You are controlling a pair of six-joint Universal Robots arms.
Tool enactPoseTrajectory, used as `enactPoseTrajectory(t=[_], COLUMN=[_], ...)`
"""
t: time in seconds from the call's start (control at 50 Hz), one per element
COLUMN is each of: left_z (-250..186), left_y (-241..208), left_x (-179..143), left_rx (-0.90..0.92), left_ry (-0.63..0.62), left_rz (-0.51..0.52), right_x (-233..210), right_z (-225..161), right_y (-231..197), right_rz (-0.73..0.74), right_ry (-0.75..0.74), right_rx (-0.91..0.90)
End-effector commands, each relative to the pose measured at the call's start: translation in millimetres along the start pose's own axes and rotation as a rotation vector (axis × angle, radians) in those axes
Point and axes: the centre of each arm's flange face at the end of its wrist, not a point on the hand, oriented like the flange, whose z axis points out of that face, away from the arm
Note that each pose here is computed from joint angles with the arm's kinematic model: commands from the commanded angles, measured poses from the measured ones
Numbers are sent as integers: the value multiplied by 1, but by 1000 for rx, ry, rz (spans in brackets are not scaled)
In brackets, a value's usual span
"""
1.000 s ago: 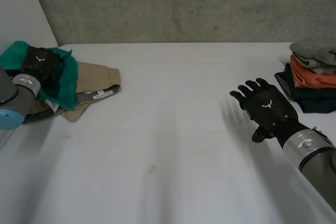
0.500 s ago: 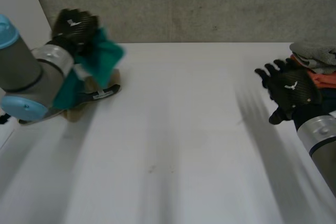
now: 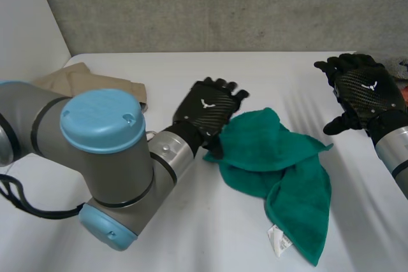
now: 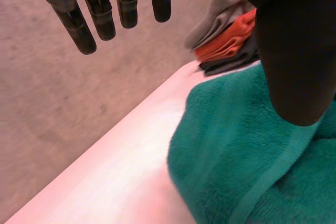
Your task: Fold the laundry.
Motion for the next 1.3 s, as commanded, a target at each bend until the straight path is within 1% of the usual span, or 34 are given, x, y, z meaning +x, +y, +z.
enactPoseTrajectory(t=[0.02,0.04,0.1,0.18,0.2,0.24,0.28,0.34,0.44,0.56,0.6,0.68,0.76,0.78,0.84,0.86,0.92,0.94,0.96,1.0,1.02,1.04,1.12,1.2,1.3], left_z=[-16,-18,-20,-17,-13,-7,2,8,20,28,33,43,52,53,57,58,58,58,58,58,57,55,45,31,21], left_y=[-2,0,1,-2,0,5,13,16,3,-6,-2,12,27,30,33,34,30,29,28,17,11,4,-2,-7,4], left_x=[-15,-16,-12,2,11,19,30,39,63,86,101,108,112,113,114,113,109,108,105,90,82,67,37,28,29], left_rx=[-76,-88,-92,-71,-65,-61,-61,-52,55,118,121,68,11,3,-8,-10,-6,-7,-7,-1,2,-2,-24,-39,-88], left_ry=[-144,-164,-163,-117,-84,-50,1,36,77,116,141,155,168,170,173,169,149,140,126,55,29,-21,-82,-95,-86], left_rz=[-8,-5,-5,3,5,8,7,5,12,16,23,31,36,37,39,41,51,55,58,69,70,70,65,58,55], right_x=[-3,-4,-4,0,0,1,3,9,34,49,51,58,59,59,60,60,57,52,50,44,38,36,11,-11,-38], right_z=[3,2,-4,-12,-13,-14,-12,-9,-1,0,-1,-5,-9,-11,-14,-17,-23,-27,-29,-33,-36,-37,-39,-36,-30], right_y=[-15,-16,-17,-11,-9,-6,-2,8,17,22,25,32,39,41,43,46,48,50,52,55,58,59,62,63,66], right_rz=[-29,-36,-87,-156,-166,-191,-191,-190,-206,-211,-200,-174,-102,-59,21,87,181,235,257,289,329,344,413,481,552], right_ry=[-100,-126,-201,-250,-257,-264,-248,-203,-97,-51,-43,-20,-4,7,26,33,32,18,12,-5,-25,-36,-123,-173,-222], right_rx=[-23,-36,-120,-241,-262,-304,-323,-373,-380,-399,-409,-439,-466,-478,-498,-523,-562,-586,-596,-614,-625,-624,-635,-625,-600])
